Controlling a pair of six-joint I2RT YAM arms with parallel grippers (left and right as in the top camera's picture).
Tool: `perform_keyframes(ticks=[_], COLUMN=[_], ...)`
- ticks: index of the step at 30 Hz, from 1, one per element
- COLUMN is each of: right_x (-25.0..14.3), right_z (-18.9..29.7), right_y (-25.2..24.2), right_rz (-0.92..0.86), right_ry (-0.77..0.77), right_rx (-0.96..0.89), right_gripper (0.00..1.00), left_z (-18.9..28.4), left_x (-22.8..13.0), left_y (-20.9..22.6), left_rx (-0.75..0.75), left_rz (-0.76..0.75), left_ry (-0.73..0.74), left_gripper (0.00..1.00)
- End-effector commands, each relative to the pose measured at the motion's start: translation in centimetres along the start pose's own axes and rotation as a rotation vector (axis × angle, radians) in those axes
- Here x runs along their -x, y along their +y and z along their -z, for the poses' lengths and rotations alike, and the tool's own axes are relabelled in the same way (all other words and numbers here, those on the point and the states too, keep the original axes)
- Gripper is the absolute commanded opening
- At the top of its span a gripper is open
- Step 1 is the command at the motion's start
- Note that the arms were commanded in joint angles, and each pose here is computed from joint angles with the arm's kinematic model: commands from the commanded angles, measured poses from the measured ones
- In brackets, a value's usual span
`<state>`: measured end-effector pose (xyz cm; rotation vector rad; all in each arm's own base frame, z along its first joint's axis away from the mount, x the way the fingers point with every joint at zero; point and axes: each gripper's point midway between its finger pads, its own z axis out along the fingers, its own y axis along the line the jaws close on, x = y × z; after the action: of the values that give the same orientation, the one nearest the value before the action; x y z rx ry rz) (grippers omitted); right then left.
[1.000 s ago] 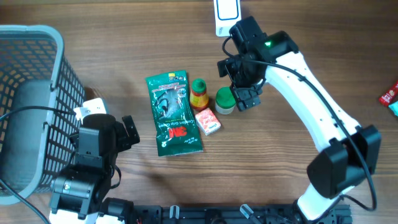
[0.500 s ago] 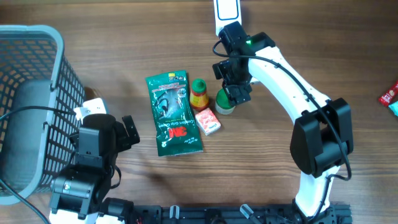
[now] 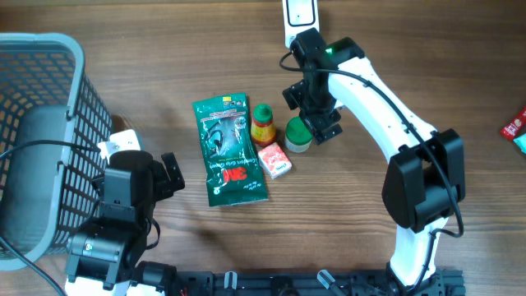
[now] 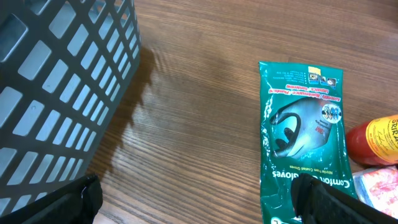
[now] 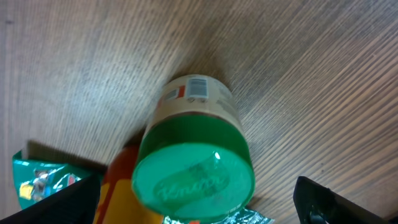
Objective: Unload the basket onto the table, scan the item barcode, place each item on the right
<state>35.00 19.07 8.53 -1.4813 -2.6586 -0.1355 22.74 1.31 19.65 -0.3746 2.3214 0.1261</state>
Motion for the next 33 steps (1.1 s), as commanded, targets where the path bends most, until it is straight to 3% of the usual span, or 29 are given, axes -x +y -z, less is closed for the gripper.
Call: perform_keyframes(ticks=[1,5,7,11,14,17,19,21,24,25,28,31,33], right_x=[0.3,0.1,0.5,0.9,3.6,7.1,8.9,9.7,10.4,10.5,10.3,10.0,9.9], right_z=[-2.3,-3.7,-3.8,-3.7,-2.5,-0.9,-0.6,-0.5,0.3,1.1,4.8,9.2,10.6], right_y=[0.0,0.7,0.7,-0.6,-1.1,-0.9,-0.9,-0.6,0.5,0.7,0.7,0.2,-1.2], right_rz=[-0.024,0.005,0.037,0.187,0.417,0.786,1.023,1.111,1.228,1.238,1.198,0.882,0.434], right_ry=[-0.023,-0.031,-0.05,-0.068,-0.161,-0.228,-0.222,-0.23,-0.261,-0.275,-0.295,-0.341,-0.331], right_rx=[-0.024,-0.017,-0.021,-0.078,-0.119,-0.159,-0.181,-0.177,-0.161,-0.17,-0.166,-0.097,-0.034], right_gripper=[1.0,0.98,0.84,0.7,0.69,0.66,0.67,0.7,0.94,1.0,1.0,1.0,1.0], left_z=[0.1,0.1,0.1,0.1,0.1,0.1,0.1,0.1,0.1,0.1,0.1,0.1,0.1], left_x=[0.1,0.1,0.1,0.1,0.1,0.1,0.1,0.1,0.1,0.1,0.1,0.1,0.1], left_y=[0.0,0.0,0.0,0.0,0.0,0.0,0.0,0.0,0.0,0.0,0.0,0.0,0.0], left_rx=[-0.007,-0.007,-0.007,-0.007,-0.007,-0.007,-0.007,-0.007,-0.007,-0.007,-0.007,-0.007,-0.007], left_rz=[0.014,0.014,0.014,0.014,0.014,0.014,0.015,0.014,0.014,0.014,0.014,0.014,0.014], left_ry=[-0.003,-0.003,-0.003,-0.003,-0.003,-0.003,-0.003,-0.003,-0.003,-0.003,-0.003,-0.003,-0.003], left_gripper=[1.0,1.0,1.0,1.0,1.0,1.0,1.0,1.0,1.0,1.0,1.0,1.0,1.0])
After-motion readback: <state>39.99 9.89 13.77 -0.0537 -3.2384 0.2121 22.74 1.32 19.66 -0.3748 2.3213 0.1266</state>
